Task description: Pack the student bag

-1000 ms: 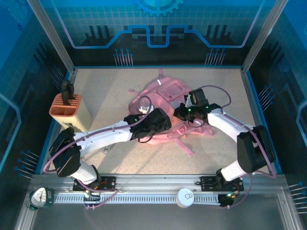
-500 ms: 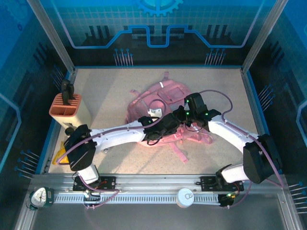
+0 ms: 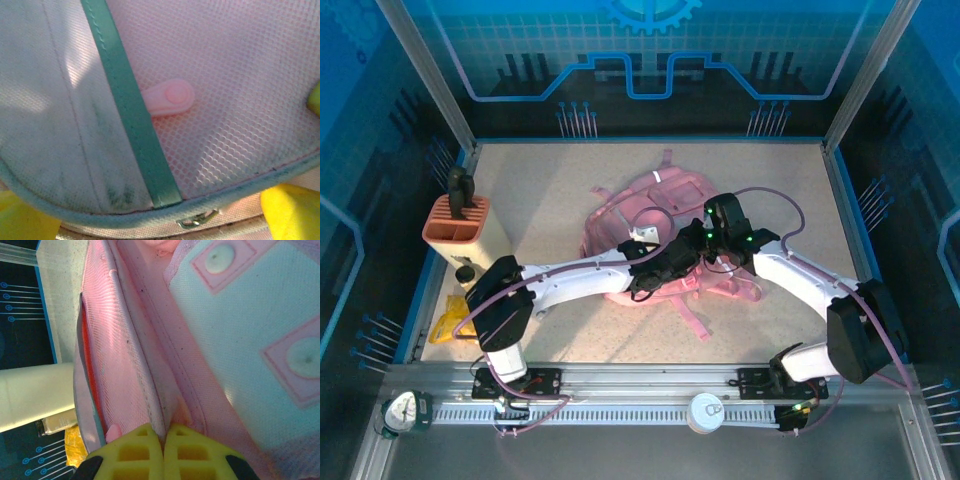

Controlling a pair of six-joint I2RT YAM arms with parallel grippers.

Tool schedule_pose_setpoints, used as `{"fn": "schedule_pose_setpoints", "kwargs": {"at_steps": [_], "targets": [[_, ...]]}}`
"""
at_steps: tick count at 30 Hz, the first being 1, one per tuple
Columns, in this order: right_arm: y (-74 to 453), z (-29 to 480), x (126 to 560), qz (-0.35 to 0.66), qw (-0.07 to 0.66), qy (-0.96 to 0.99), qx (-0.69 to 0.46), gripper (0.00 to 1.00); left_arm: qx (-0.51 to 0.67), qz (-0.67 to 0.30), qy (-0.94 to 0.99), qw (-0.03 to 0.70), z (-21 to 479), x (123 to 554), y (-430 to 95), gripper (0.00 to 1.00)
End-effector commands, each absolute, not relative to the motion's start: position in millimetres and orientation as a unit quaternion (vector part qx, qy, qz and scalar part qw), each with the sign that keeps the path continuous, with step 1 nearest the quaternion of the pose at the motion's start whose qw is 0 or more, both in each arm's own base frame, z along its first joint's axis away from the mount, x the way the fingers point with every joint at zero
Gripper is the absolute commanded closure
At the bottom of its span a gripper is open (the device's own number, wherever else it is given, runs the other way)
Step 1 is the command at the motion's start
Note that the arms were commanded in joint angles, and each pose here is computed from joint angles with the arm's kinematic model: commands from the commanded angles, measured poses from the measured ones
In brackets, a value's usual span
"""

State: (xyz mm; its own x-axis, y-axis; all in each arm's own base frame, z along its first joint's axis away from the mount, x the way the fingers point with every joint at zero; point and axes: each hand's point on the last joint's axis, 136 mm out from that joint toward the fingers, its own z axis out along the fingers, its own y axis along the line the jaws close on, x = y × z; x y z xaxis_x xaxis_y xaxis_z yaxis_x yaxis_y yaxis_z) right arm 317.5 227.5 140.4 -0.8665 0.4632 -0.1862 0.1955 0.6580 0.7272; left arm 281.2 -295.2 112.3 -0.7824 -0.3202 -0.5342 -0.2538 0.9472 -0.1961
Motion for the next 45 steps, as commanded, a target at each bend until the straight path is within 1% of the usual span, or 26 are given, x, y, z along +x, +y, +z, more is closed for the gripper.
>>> {"fn": "schedule_pose_setpoints", "kwargs": {"at_steps": [1, 6, 13, 17, 19, 21, 24, 27, 29, 33, 37, 41, 43, 45], "targets": [[244, 176, 320, 0.419, 0.217, 0.870, 0.145, 1.00, -0.197, -0.038, 0.923, 0.328, 124, 293, -269, 0.01], [243, 172, 323, 0.415, 0.217, 0.871, 0.146, 1.00, -0.197, -0.035, 0.924, 0.326, 124, 281, -252, 0.11], [248, 172, 327, 0.418, 0.213, 0.872, 0.139, 1.00, -0.174, -0.049, 0.939, 0.294, 121, 262, -248, 0.28], [248, 171, 327, 0.418, 0.213, 0.872, 0.139, 1.00, -0.162, -0.058, 0.945, 0.278, 120, 253, -247, 0.35], [248, 169, 327, 0.416, 0.212, 0.873, 0.140, 1.00, -0.151, -0.078, 0.946, 0.275, 124, 252, -257, 0.34], [249, 169, 328, 0.417, 0.212, 0.872, 0.141, 1.00, -0.154, -0.091, 0.945, 0.273, 129, 254, -265, 0.27], [250, 171, 329, 0.421, 0.213, 0.870, 0.143, 1.00, -0.165, -0.108, 0.938, 0.284, 134, 260, -275, 0.12], [250, 172, 328, 0.421, 0.213, 0.870, 0.142, 1.00, -0.166, -0.127, 0.933, 0.294, 135, 270, -289, 0.06], [250, 172, 327, 0.420, 0.213, 0.871, 0.141, 1.00, -0.170, -0.118, 0.932, 0.297, 134, 275, -292, 0.01], [248, 173, 326, 0.419, 0.214, 0.871, 0.142, 1.00, -0.183, -0.095, 0.928, 0.309, 131, 286, -292, 0.01], [248, 173, 325, 0.424, 0.213, 0.868, 0.144, 1.00, -0.236, -0.063, 0.925, 0.293, 115, 292, -274, 0.01], [248, 173, 325, 0.425, 0.212, 0.868, 0.145, 1.00, -0.252, -0.045, 0.916, 0.308, 116, 295, -263, 0.01], [248, 172, 326, 0.423, 0.213, 0.868, 0.146, 1.00, -0.253, -0.039, 0.913, 0.317, 120, 296, -258, 0.07], [248, 171, 326, 0.423, 0.213, 0.869, 0.145, 1.00, -0.254, -0.037, 0.912, 0.320, 121, 294, -253, 0.15]]}}
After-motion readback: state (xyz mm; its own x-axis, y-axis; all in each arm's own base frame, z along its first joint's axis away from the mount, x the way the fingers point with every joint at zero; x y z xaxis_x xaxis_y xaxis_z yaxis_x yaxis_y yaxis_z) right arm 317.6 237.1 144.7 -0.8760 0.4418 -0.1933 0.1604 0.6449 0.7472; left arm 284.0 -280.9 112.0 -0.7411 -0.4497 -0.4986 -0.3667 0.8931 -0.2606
